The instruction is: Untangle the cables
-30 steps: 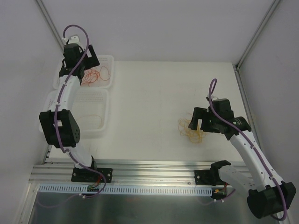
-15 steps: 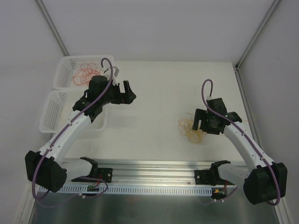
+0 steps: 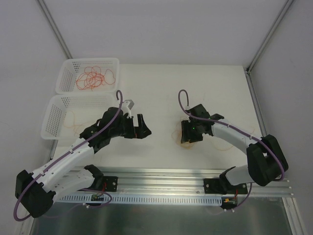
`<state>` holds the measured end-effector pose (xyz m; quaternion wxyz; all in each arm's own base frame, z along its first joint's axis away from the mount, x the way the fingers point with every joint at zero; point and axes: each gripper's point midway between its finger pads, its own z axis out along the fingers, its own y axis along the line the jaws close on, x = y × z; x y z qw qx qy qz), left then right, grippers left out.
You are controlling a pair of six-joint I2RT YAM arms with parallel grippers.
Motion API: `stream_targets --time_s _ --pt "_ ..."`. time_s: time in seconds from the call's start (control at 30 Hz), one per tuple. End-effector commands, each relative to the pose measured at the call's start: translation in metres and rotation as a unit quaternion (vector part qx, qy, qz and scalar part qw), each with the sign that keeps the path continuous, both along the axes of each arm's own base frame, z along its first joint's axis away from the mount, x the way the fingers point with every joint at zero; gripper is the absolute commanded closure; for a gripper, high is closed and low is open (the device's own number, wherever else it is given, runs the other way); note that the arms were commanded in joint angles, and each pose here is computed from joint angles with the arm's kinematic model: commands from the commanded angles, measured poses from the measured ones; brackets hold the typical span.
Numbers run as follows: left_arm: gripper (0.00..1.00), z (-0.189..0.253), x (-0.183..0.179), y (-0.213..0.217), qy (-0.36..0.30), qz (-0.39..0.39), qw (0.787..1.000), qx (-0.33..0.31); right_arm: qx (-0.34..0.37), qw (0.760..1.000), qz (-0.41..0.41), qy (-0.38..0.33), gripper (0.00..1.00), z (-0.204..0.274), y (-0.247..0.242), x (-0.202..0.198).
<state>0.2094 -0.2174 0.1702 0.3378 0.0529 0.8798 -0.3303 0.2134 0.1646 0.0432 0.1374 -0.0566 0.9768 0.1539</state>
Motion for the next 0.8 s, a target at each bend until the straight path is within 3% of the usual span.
stream_targets --time_s 0.0,0.2,0.33,0.53,0.77 --pt "0.01 0.003 -0.008 -0.005 0.009 0.015 1.000 -0.018 0.069 0.992 0.095 -0.038 0.47 0.034 0.064 -0.001" --pt "0.01 -0.005 -0.009 -0.015 0.019 0.009 1.000 0.002 0.054 0.991 0.080 -0.092 0.47 0.067 0.059 -0.007" --pt "0.01 -0.009 -0.002 -0.031 0.020 -0.011 0.999 0.027 -0.014 0.989 0.009 -0.146 0.44 0.081 0.017 0.008" --pt "0.06 -0.017 0.019 -0.069 0.033 -0.045 0.996 0.063 -0.026 0.990 -0.082 -0.108 0.43 0.060 -0.023 0.000" --pt "0.11 -0.029 0.038 -0.127 0.041 -0.104 0.990 0.087 -0.032 0.994 -0.085 -0.058 0.43 0.017 -0.037 -0.025"
